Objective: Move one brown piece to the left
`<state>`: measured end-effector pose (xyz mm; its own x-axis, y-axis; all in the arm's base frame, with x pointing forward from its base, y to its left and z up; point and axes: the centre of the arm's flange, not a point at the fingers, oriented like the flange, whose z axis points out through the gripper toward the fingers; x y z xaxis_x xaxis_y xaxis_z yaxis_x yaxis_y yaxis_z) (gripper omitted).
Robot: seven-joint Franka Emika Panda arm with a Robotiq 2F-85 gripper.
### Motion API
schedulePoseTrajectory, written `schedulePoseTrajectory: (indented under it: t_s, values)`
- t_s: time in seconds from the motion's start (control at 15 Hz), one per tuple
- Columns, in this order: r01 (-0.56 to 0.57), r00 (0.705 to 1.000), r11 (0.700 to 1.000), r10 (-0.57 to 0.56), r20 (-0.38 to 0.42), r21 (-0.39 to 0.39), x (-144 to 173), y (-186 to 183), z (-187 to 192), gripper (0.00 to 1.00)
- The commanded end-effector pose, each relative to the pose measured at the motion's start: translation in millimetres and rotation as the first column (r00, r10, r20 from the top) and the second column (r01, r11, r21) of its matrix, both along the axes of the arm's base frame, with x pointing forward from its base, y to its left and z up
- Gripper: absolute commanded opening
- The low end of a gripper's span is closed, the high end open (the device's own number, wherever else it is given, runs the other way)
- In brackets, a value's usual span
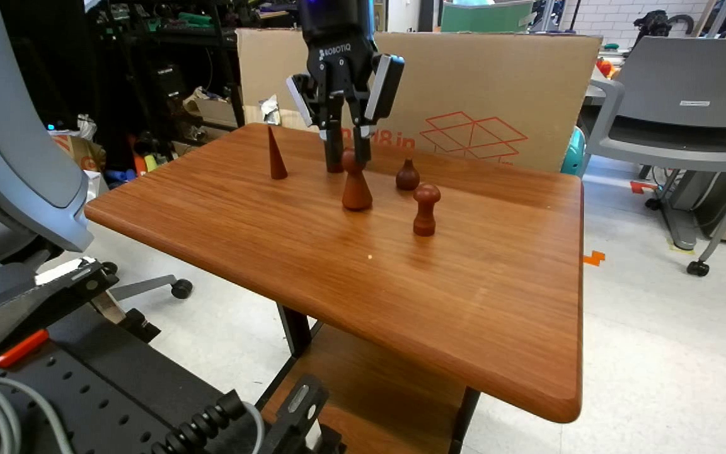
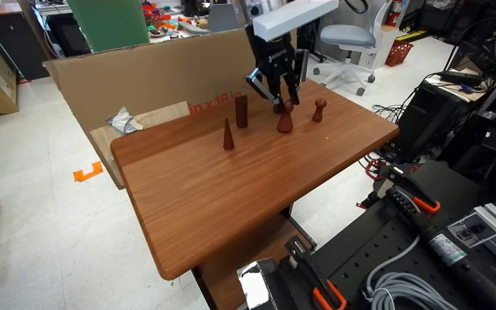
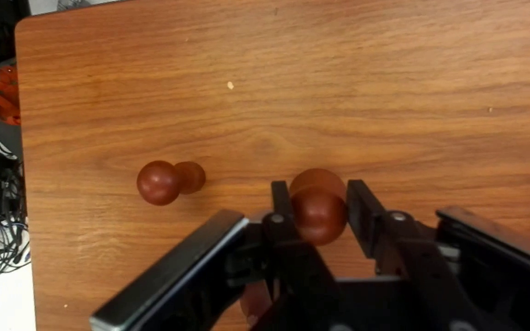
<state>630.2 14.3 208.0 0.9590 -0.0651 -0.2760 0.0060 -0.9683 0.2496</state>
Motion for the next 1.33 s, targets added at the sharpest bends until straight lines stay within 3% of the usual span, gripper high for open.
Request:
schedulePoseTrajectory:
  t_s: [0.0, 0.33, 0.53, 0.87, 1.27]
  values:
    - [-0.019, 0.999, 1.000, 0.019, -0.027, -0.022, -7.9, 13.8, 17.0, 0.10]
    - [-0.104, 0.991, 0.994, 0.105, -0.078, 0.023, -85.9, 58.9, 53.8, 0.10]
    - [-0.156, 0.985, 0.988, 0.157, -0.073, 0.011, -107.2, 95.0, 63.3, 0.10]
    - [-0.202, 0.979, 0.979, 0.202, -0.025, 0.006, -108.9, 142.3, 67.0, 0.10]
    - [-0.222, 0.975, 0.974, 0.222, -0.012, 0.040, -97.9, 146.8, 47.8, 0.10]
